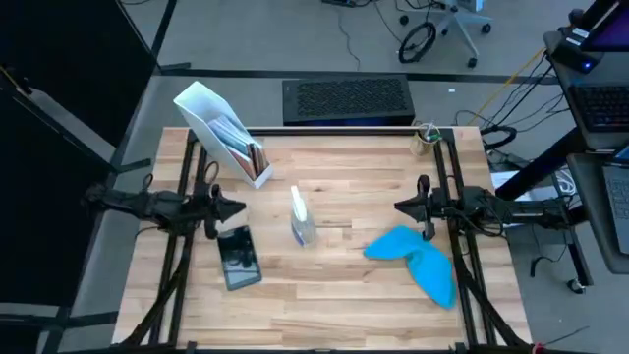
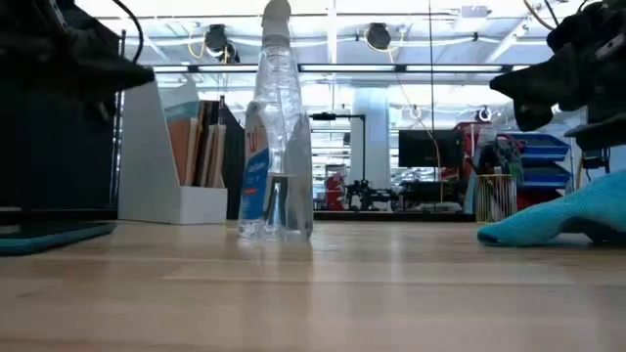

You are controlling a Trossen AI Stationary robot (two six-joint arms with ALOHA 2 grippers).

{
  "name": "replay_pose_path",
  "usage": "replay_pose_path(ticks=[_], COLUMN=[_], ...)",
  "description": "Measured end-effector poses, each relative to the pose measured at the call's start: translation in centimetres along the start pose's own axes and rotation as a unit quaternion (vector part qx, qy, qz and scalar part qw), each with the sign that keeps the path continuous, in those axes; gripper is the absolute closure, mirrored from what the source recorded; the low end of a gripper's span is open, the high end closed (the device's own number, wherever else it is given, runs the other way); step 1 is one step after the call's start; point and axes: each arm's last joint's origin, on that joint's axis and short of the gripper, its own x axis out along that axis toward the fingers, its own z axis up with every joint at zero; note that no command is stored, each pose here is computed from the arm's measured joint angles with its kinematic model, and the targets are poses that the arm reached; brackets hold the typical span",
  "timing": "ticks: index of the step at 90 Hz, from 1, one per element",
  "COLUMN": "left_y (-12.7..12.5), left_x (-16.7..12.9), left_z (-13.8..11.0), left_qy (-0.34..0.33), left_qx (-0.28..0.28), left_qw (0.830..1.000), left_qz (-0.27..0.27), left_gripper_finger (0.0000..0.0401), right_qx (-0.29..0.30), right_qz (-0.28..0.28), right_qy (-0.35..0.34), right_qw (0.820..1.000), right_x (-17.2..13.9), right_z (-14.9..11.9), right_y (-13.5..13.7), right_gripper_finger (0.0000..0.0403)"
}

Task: Apply microfiber cloth
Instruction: Spray the blue tablet using the spray bottle

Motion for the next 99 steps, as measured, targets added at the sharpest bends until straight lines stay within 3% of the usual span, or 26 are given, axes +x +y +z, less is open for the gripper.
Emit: replay_pose_path(ticks=[16, 32, 44, 55, 66, 75, 79, 99], left_y=[-1.7, -3.8, -4.8, -5.2, -5.6, -6.1, -6.4, -7.9], left_x=[0.3, 1.8, 3.3, 4.1, 4.3, 4.0, 3.9, 2.2], left_z=[1.8, 2.9, 1.6, -1.0, -3.3, -4.8, -5.3, -6.2], left_qy=[0.085, 0.222, 0.366, 0.485, 0.545, 0.558, 0.551, 0.485], left_qx=[-0.050, -0.068, -0.080, -0.099, -0.116, -0.131, -0.138, -0.181], left_qw=[0.993, 0.962, 0.911, 0.846, 0.795, 0.769, 0.766, 0.787], left_qz=[0.063, 0.143, 0.172, 0.196, 0.239, 0.283, 0.301, 0.337], left_gripper_finger=[0.0401, 0.0401, 0.0401, 0.0401, 0.0401, 0.0401, 0.0401, 0.0394], right_qx=[0.000, 0.001, 0.032, 0.051, 0.078, 0.090, 0.091, 0.096], right_qz=[0.000, -0.001, -0.001, -0.004, -0.003, -0.002, -0.001, -0.003], right_qy=[0.000, -0.006, -0.008, -0.009, 0.000, 0.002, 0.003, 0.012], right_qw=[1.000, 1.000, 0.999, 0.999, 0.997, 0.996, 0.996, 0.995], right_x=[0.0, 0.0, 0.0, 0.0, 0.0, 0.0, 0.0, 0.1], right_z=[0.0, 0.1, 0.2, 0.2, 0.0, 0.0, -0.1, -0.2], right_y=[0.0, 0.0, 0.0, 0.0, 0.0, 0.0, 0.0, 0.0], right_gripper_finger=[0.0394, 0.0394, 0.0394, 0.0394, 0.0394, 0.0394, 0.0394, 0.0394])
